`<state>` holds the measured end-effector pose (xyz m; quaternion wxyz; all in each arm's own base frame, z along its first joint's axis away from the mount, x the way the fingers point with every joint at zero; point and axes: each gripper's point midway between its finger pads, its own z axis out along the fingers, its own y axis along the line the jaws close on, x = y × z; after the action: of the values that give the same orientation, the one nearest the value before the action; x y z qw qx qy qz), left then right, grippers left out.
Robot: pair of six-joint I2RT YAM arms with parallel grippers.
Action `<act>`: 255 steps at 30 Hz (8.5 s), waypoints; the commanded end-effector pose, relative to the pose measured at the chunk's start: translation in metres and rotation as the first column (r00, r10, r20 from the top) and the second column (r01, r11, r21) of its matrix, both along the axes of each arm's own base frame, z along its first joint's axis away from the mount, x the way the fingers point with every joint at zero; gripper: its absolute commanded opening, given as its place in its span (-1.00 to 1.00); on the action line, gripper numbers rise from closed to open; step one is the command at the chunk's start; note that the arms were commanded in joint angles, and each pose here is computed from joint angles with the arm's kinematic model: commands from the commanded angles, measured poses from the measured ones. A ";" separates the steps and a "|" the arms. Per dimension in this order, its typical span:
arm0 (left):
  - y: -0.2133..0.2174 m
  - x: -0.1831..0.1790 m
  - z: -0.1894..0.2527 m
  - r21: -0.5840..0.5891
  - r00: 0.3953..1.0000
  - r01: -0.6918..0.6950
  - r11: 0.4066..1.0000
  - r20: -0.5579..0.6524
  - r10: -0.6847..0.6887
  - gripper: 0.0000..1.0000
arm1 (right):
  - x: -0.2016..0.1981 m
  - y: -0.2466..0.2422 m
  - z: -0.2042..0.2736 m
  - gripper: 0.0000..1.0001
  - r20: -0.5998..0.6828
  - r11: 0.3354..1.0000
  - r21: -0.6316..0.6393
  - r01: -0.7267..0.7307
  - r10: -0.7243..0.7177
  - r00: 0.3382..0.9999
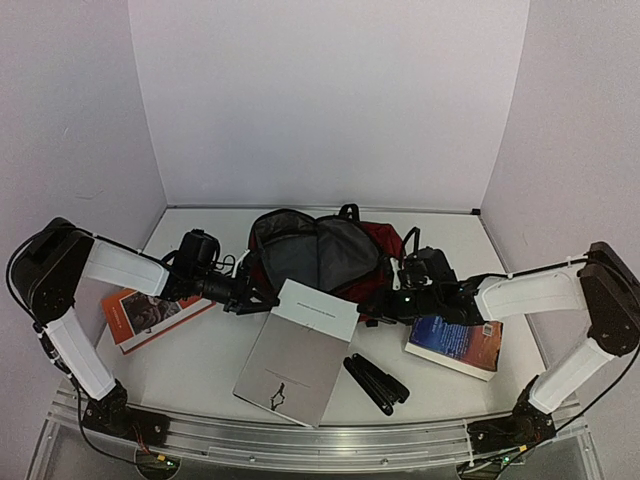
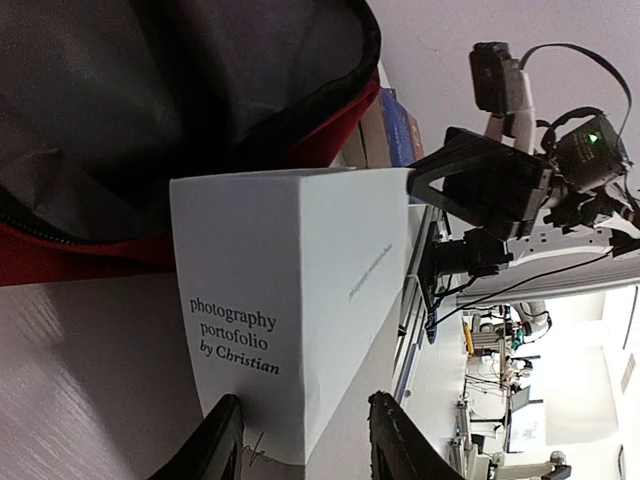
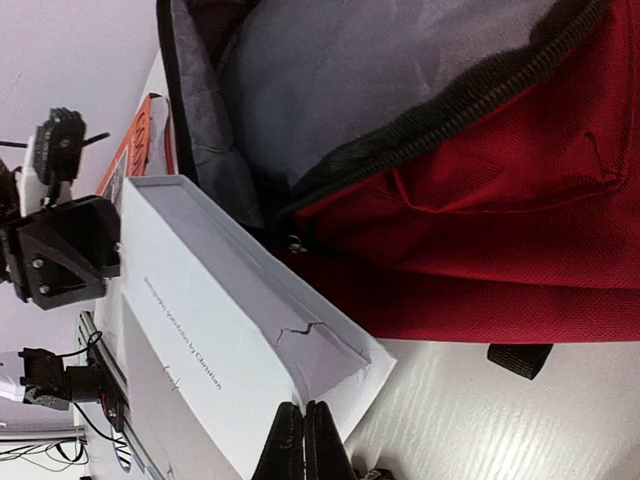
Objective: Pack the student bag
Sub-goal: Pick up the book from the center of the board, then place the book in the student bag.
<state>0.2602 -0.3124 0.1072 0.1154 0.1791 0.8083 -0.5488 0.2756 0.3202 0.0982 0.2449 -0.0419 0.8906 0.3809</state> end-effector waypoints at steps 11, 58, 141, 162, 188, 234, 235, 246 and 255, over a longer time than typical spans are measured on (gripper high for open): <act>-0.009 -0.008 0.023 -0.016 0.996 0.019 1.000 0.085 -0.018 -0.20 | 0.015 0.002 -0.009 -0.84 0.026 1.000 0.005 0.016 -0.016 1.000; 0.000 0.009 -0.008 0.111 0.994 -0.098 0.989 0.052 0.093 0.25 | -0.010 0.065 -0.023 0.25 -0.097 0.943 0.321 -0.086 0.123 0.988; -0.049 -0.054 0.122 0.184 0.781 0.437 0.881 0.408 -0.472 0.65 | -0.074 0.075 0.154 -0.46 0.317 0.709 0.055 -0.703 0.655 0.686; -0.042 -0.099 0.125 -0.004 0.798 0.573 0.819 0.231 -0.557 -0.19 | -0.061 0.081 0.130 -0.42 0.289 0.723 0.018 -0.691 0.658 0.696; -0.027 -0.092 0.098 0.048 0.916 0.398 0.916 0.024 -0.400 -0.87 | 0.024 0.028 0.103 0.81 0.290 0.959 -0.213 -0.188 0.246 0.925; 0.145 0.086 0.145 -0.051 0.800 -0.589 0.807 0.107 0.590 -0.81 | 0.182 -0.019 -0.005 0.01 0.239 0.832 -0.483 0.274 -0.175 0.955; 0.147 0.087 0.144 -0.053 0.793 -0.597 0.800 0.107 0.599 -0.81 | 0.182 -0.017 -0.001 -0.16 0.242 0.838 -0.473 0.274 -0.175 0.954; 0.151 0.107 0.133 -0.098 0.754 -0.645 0.758 0.076 0.652 -0.82 | 0.171 -0.003 0.107 -1.00 0.348 0.930 -0.268 0.250 -0.148 0.926; 0.158 0.120 0.129 -0.067 0.722 -0.680 0.730 0.110 0.683 -0.82 | 0.149 0.010 0.179 -1.00 0.425 0.984 -0.110 0.143 -0.084 0.901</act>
<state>0.3631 -0.1564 0.2060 0.3111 -0.1149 0.8236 -0.4600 0.4328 0.3158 0.2054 0.3963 -0.0627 0.8907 0.2134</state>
